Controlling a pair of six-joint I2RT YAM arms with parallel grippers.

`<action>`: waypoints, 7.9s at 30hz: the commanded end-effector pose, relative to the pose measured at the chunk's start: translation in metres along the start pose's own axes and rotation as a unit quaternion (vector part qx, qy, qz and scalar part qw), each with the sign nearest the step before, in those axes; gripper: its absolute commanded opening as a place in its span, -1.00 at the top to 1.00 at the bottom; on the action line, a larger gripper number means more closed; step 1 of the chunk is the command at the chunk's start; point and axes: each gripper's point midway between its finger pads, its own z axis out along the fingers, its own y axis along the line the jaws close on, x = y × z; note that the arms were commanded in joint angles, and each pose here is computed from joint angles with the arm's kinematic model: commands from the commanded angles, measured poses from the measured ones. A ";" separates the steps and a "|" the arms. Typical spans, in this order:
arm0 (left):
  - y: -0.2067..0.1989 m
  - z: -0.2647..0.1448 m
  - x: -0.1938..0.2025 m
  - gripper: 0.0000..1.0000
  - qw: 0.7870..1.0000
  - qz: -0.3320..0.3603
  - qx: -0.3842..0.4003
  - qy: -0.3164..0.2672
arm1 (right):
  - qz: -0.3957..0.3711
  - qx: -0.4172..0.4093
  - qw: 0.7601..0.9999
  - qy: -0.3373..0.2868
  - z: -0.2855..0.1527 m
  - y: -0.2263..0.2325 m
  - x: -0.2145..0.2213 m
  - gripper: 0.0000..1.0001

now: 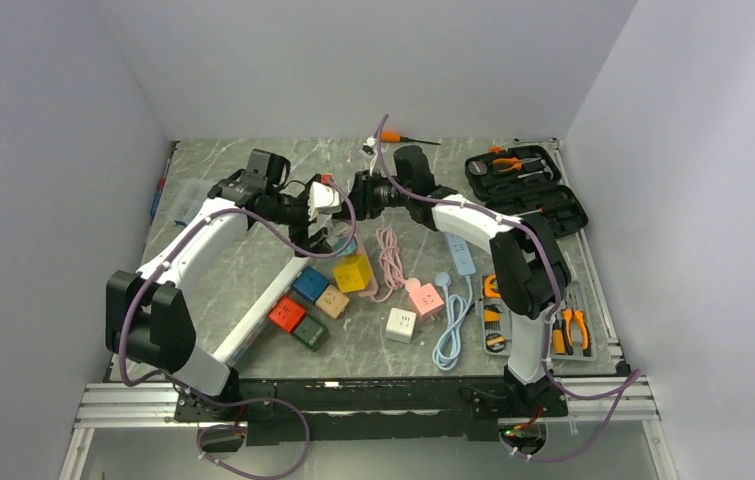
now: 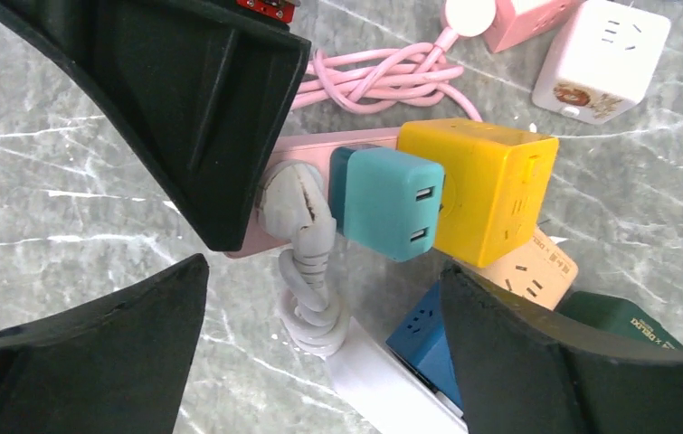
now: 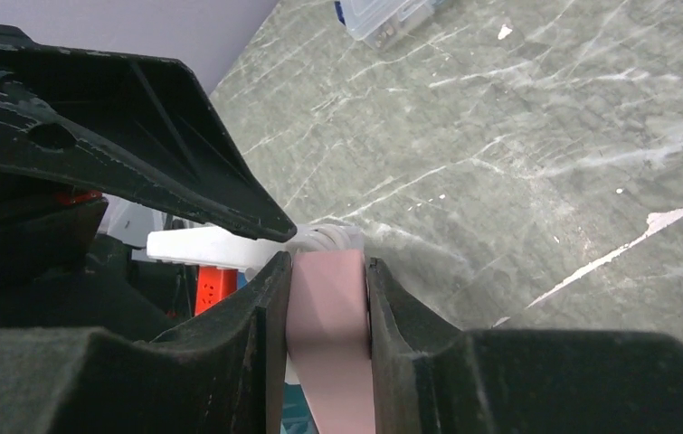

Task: Pull the plug off the socket
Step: Remove the plug from the socket, then place the socket at the center of the board.

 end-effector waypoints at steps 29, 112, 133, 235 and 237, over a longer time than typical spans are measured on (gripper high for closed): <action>-0.030 -0.001 -0.003 -0.62 0.982 -0.075 0.159 -0.066 | -0.153 -0.064 0.985 -0.041 -0.024 0.109 -0.054 1.00; -0.032 -0.018 -0.044 0.84 0.969 -0.106 0.184 -0.129 | -0.135 -0.047 0.988 -0.051 -0.009 0.078 -0.016 1.00; -0.082 -0.043 -0.066 1.00 0.962 -0.030 0.222 -0.158 | -0.126 0.065 0.989 -0.025 0.000 -0.004 0.004 1.00; 0.024 -0.052 0.066 -0.99 0.961 -0.269 -0.026 0.063 | -0.003 0.344 0.939 -0.019 -0.055 -0.074 0.005 -1.00; 0.023 -0.053 0.065 -0.99 0.961 -0.270 -0.028 0.062 | -0.003 0.341 0.940 -0.011 -0.062 -0.058 0.029 -0.99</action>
